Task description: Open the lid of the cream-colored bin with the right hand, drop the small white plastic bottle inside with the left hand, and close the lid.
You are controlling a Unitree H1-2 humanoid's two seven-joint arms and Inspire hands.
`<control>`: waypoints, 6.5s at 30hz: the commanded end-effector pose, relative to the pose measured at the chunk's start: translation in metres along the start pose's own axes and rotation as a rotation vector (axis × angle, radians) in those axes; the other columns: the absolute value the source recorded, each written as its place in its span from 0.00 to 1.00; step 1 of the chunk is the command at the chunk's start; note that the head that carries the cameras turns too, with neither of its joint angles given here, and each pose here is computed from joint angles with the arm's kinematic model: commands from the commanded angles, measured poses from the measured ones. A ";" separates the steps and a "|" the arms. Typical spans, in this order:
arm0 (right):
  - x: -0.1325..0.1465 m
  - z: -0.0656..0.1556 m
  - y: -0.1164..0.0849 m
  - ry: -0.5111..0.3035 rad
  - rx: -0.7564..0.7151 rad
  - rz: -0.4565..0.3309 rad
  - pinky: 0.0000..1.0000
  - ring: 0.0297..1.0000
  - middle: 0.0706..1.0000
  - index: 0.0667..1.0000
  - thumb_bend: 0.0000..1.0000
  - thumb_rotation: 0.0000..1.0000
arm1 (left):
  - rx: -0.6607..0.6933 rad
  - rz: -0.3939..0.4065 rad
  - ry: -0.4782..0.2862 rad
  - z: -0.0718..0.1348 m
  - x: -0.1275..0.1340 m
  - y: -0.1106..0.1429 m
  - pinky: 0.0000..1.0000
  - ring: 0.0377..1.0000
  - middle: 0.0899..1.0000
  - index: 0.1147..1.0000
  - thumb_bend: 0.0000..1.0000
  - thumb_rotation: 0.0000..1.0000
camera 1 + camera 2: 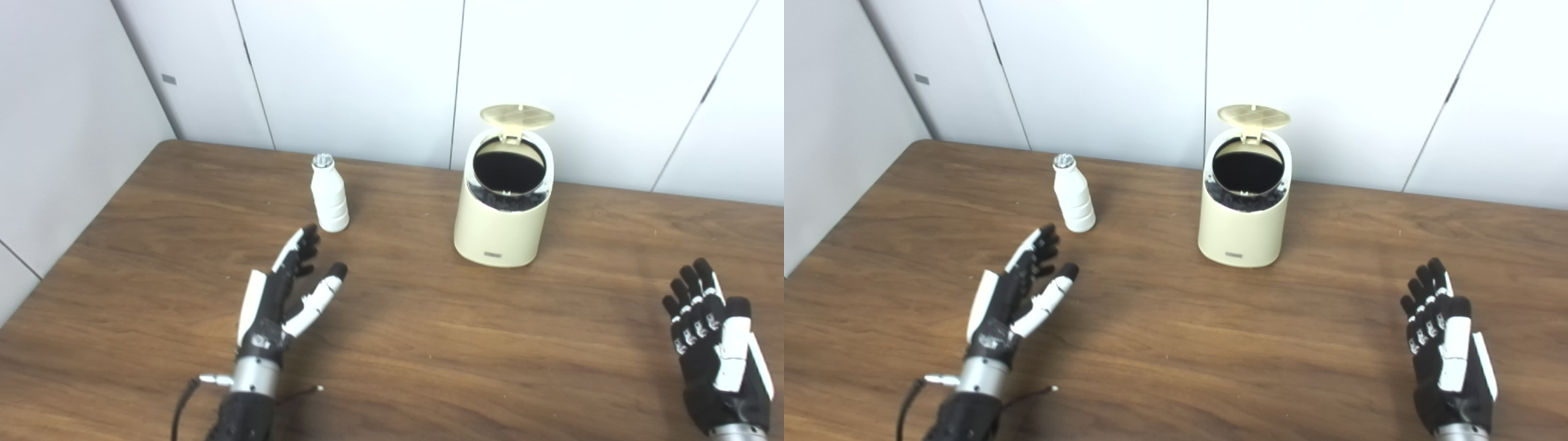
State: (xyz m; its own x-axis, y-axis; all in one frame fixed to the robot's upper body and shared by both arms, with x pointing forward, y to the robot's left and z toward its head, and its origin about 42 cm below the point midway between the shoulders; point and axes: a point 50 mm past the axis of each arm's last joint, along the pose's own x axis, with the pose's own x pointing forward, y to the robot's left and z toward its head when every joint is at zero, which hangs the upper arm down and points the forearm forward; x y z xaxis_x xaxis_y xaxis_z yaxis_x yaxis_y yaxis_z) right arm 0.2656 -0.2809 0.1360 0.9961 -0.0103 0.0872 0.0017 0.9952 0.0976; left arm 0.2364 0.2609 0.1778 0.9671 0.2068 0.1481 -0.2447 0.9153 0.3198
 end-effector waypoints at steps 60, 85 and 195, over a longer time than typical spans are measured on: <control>0.012 0.005 -0.007 -0.031 0.036 0.014 1.00 1.00 1.00 1.00 0.61 1.00 | 0.712 -0.011 0.097 0.006 0.181 0.009 0.63 0.76 0.78 0.81 0.90 0.52; 0.012 0.003 -0.006 -0.023 0.040 0.013 1.00 1.00 0.98 1.00 0.63 1.00 | 0.606 0.000 0.055 0.014 0.185 0.006 0.65 0.75 0.77 0.80 0.89 0.42; 0.013 -0.020 0.020 0.007 0.056 0.036 1.00 1.00 0.96 1.00 0.62 1.00 | 0.295 0.065 -0.757 0.144 0.161 -0.133 0.35 0.40 0.49 0.41 0.47 0.00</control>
State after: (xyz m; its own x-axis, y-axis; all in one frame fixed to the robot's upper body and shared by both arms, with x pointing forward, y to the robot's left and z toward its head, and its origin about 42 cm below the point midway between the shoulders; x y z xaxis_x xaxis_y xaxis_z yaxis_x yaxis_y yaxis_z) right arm 0.2816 -0.2645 0.1220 0.9962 0.0204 0.0842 -0.0322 0.9896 0.1405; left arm 0.4108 0.1305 0.2671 0.7456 -0.1212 0.6553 -0.3708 0.7416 0.5590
